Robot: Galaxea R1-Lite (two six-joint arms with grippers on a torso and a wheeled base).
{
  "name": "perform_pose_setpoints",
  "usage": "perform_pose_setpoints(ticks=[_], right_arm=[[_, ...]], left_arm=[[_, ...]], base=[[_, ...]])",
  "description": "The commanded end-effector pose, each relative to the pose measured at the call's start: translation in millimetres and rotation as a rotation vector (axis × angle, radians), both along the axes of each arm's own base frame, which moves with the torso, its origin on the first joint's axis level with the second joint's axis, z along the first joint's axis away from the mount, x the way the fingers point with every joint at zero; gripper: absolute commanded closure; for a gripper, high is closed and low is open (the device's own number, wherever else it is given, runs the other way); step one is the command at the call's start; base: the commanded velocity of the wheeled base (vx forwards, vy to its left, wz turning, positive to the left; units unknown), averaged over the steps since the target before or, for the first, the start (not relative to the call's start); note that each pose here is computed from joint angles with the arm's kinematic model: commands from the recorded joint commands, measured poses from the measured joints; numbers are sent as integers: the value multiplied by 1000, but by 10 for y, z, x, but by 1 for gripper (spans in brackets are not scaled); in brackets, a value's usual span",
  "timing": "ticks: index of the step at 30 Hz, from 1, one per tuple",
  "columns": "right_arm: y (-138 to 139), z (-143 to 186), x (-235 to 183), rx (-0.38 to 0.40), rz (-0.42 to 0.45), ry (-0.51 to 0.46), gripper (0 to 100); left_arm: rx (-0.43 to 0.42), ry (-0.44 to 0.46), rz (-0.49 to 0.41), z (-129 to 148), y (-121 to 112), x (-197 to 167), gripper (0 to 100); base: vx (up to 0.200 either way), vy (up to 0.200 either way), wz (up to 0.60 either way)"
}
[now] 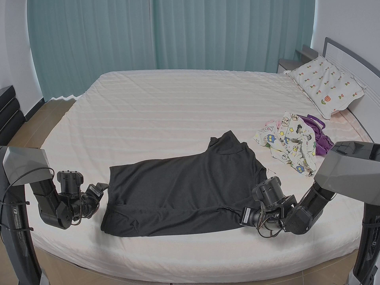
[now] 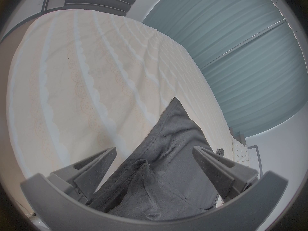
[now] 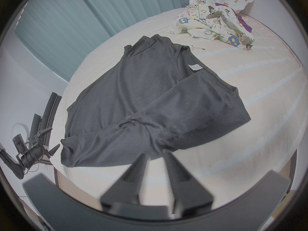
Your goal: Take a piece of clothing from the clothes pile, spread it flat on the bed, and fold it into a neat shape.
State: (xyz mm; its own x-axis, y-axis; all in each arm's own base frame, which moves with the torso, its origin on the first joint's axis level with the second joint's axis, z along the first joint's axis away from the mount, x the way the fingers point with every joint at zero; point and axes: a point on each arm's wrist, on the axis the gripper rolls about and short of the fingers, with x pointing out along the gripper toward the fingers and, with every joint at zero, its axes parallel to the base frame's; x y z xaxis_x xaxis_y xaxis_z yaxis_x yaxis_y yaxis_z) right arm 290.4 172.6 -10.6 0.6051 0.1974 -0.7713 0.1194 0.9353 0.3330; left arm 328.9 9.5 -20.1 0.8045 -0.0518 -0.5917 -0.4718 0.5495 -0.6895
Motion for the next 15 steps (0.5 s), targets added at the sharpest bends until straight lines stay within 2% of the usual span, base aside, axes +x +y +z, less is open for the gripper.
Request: perform_pose_setpoints(ticks=[1, 15], right_arm=[[57, -53, 92, 10, -6, -2, 0], [157, -177, 245, 50, -81, -7, 0]], left_arm=[[0, -2, -1, 1, -2, 5, 0], [0, -2, 1, 1, 3, 5, 0]], base=[[0, 0, 0], [0, 0, 0]])
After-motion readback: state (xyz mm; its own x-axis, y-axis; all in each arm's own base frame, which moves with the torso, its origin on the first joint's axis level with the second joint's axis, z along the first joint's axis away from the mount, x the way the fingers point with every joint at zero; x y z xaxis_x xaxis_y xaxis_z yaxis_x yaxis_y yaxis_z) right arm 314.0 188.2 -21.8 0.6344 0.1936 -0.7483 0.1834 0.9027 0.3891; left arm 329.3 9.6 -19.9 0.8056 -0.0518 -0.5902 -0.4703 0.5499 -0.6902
